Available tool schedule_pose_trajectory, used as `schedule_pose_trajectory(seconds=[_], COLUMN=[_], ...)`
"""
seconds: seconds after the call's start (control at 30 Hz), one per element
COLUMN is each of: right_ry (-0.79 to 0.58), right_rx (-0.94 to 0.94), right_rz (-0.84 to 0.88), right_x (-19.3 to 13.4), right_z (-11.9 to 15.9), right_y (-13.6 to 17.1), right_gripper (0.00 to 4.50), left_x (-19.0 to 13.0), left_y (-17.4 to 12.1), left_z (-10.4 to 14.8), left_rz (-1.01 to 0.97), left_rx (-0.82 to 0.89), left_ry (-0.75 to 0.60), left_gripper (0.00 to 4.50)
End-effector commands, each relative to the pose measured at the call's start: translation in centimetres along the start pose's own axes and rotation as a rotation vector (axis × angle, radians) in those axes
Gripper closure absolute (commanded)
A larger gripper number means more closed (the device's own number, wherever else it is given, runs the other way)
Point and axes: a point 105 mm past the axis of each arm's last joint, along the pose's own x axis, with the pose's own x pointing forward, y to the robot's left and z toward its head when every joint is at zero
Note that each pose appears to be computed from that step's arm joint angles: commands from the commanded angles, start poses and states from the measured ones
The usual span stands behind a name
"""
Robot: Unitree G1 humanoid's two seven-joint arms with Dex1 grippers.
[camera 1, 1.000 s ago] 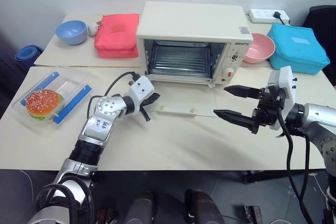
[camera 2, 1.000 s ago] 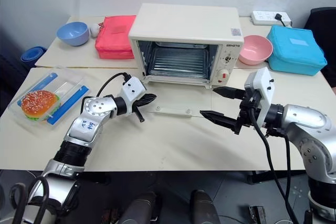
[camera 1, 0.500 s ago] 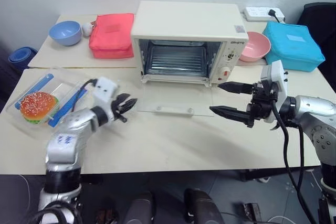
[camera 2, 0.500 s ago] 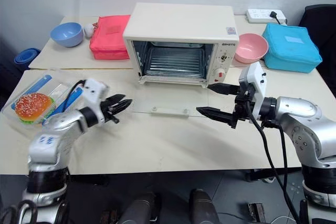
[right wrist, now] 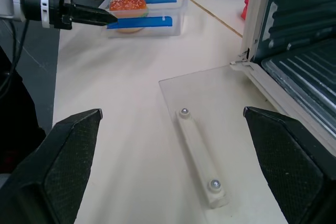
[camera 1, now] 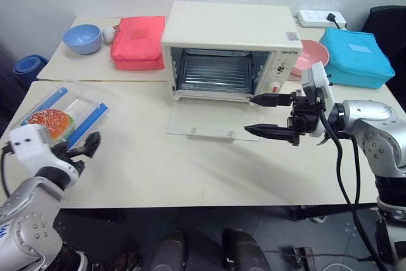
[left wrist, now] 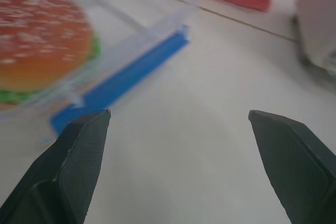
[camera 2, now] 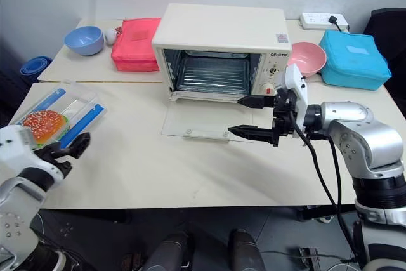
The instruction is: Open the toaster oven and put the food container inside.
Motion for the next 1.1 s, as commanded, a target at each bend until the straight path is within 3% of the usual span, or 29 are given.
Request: schedule_pose_trajectory(seconds=[0.03, 0.37, 0.9, 1.0, 1.1], right_ry=[-0.014, -0.025, -0.032, -0.031, -0.031], right_rx=[-0.044, -0.054, -0.041, -0.040, -0.041], right_rz=[0.028, 0.005, -0.059, -0.062, -0.071], right_x=[0.3, 0.6, -0.2, -0.2, -0.2], right_z=[0.6, 0.3, -0.1, -0.2, -0.2], right_y=[0.2, 0.3, 0.6, 0.9, 0.9], right_gripper=[0.00, 0.00, 0.00, 0.00, 0.00], left_x=[-1.3, -0.6, 1.4, 2.4, 3.2], left_y=[3.3, 6.8, 11.3, 11.6, 11.8], left_z=[1.2, 3.0, 3.1, 3.8, 4.4], left_rz=[0.162, 0.271, 0.471, 0.458, 0.449], left_rx=[-0.070, -0.191, -0.205, -0.186, -0.171], left_ry=[-0.021, -0.019, 0.157, 0.153, 0.147], left_gripper=[0.03, 0.03, 0.03, 0.60, 1.50])
